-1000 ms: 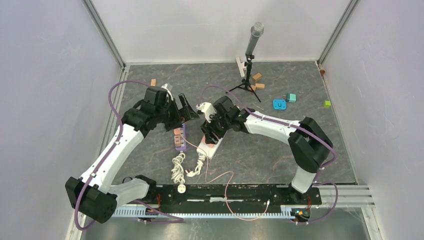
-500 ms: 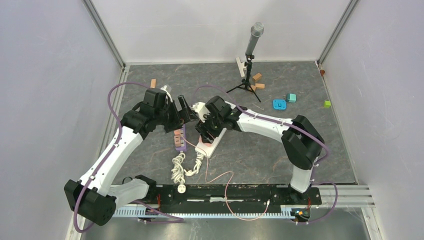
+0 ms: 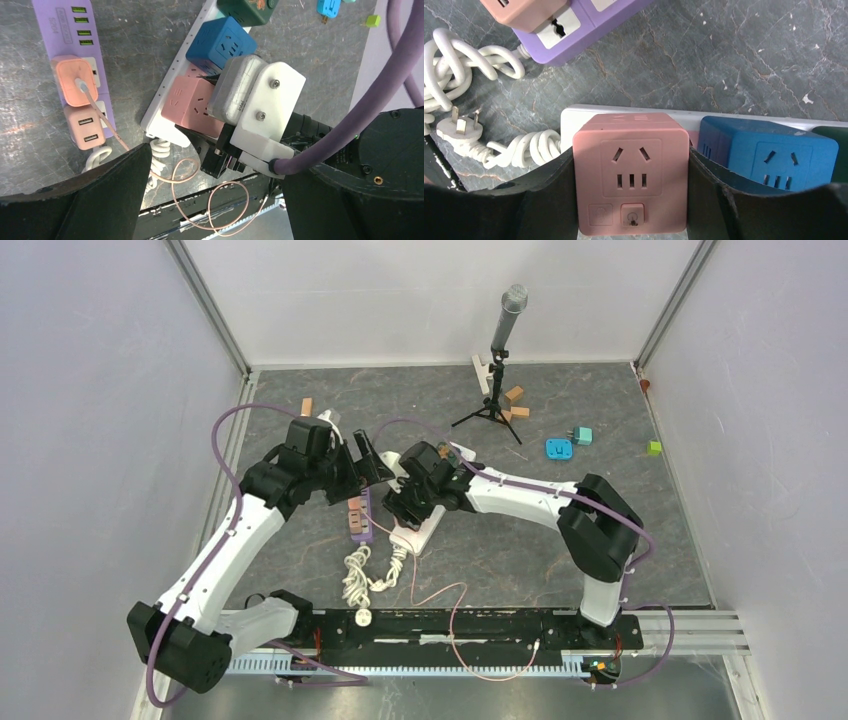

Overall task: Insert the plug
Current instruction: Insert the plug into the socket.

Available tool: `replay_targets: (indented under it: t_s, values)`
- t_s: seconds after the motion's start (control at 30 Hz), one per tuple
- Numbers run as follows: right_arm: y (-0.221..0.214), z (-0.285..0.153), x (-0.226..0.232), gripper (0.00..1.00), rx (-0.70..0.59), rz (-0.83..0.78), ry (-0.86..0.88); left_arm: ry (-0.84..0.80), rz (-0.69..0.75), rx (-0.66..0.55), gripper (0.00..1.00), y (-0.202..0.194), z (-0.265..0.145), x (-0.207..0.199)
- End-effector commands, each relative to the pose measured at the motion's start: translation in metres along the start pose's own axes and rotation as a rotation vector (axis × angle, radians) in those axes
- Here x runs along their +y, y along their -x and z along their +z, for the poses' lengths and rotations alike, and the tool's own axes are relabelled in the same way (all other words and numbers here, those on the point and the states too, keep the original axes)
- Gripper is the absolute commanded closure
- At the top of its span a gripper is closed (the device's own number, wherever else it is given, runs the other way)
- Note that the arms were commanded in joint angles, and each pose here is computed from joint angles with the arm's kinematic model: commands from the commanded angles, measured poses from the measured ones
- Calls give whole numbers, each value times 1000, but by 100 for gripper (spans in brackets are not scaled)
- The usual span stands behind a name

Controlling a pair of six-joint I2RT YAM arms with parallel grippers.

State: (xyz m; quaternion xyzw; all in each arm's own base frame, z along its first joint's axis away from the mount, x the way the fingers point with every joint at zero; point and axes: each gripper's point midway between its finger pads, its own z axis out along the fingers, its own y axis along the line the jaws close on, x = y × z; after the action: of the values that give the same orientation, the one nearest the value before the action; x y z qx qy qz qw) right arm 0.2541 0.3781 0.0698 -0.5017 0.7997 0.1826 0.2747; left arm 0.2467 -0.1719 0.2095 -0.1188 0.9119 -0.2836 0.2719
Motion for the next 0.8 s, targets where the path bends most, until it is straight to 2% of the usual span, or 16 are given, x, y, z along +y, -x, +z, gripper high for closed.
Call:
replay_targets:
  t_s: [0.0,0.17,0.27,0.6,0.77]
  values:
    - [-109,20,5,100,312,-25,4,2,-8,-98,0,17,-14,-3]
    - [-134,18,6,100,367,-29,0,19,-10,-158,0,25,-23,-1]
    - [-146,12,11,100,356,-11,0,22,-12,-176,0,28,-26,-1]
    - [-180,6,18,100,376,-1,5,22,-10,-164,0,28,-23,-2]
    - [-182,0,21,100,358,-3,15,13,-6,-178,0,31,-27,-5]
